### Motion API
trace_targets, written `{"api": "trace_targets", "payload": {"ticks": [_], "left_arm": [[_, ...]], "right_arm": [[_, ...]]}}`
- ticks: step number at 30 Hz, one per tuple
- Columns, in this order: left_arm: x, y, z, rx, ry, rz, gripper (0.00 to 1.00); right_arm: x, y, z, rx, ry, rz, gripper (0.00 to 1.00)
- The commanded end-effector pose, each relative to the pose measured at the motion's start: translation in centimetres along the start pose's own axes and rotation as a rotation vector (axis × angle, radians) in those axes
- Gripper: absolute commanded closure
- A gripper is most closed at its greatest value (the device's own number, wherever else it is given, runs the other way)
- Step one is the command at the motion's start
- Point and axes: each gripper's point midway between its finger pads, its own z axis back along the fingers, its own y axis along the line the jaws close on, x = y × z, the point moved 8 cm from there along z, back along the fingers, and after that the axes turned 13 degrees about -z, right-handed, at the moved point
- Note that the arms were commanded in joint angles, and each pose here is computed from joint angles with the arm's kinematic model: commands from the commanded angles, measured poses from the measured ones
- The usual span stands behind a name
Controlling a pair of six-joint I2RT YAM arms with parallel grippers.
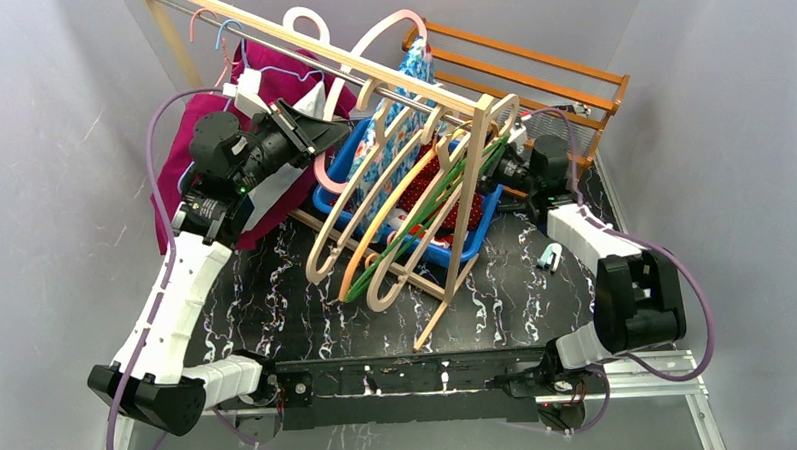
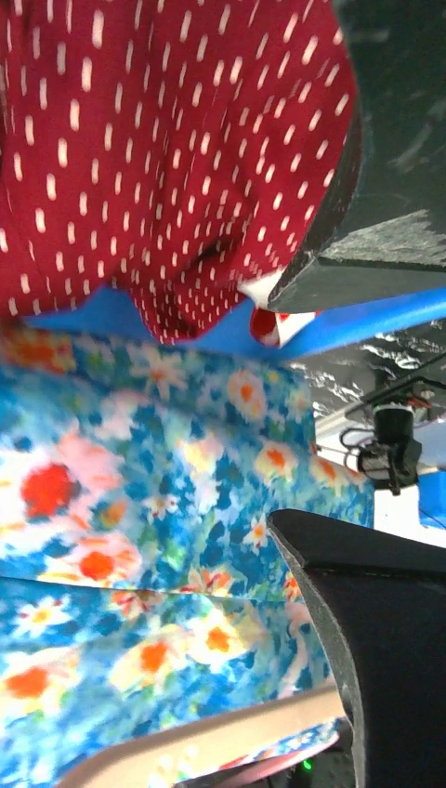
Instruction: Remove the skirt from the hanger
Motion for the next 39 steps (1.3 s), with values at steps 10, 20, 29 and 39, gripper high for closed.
{"api": "trace_targets", "payload": {"ticks": [10, 20, 29, 39], "left_arm": [[2.5, -4.6, 2.0, -0.235, -0.126, 0.019, 1.0], [1.8, -4.0, 1.7, -0.236, -0.105, 0.052, 1.0], [1.3, -3.9, 1.9, -0.25, -0.088, 0.069, 1.0], [1.3, -3.7, 2.4, -0.199, -0.097, 0.022, 1.0]], "right_arm": [[-2.0, 2.2, -4.6, 0.413, 0.17, 0.011, 0.09], [-2.2, 2.2, -7.2, 0.487, 0.177, 0.013, 0.06], [-1.9, 2.6, -8.6, 0.559, 0.167, -0.01, 0.1], [-2.1, 2.6, -8.0, 0.571, 0.161, -0.055, 0.81]]}}
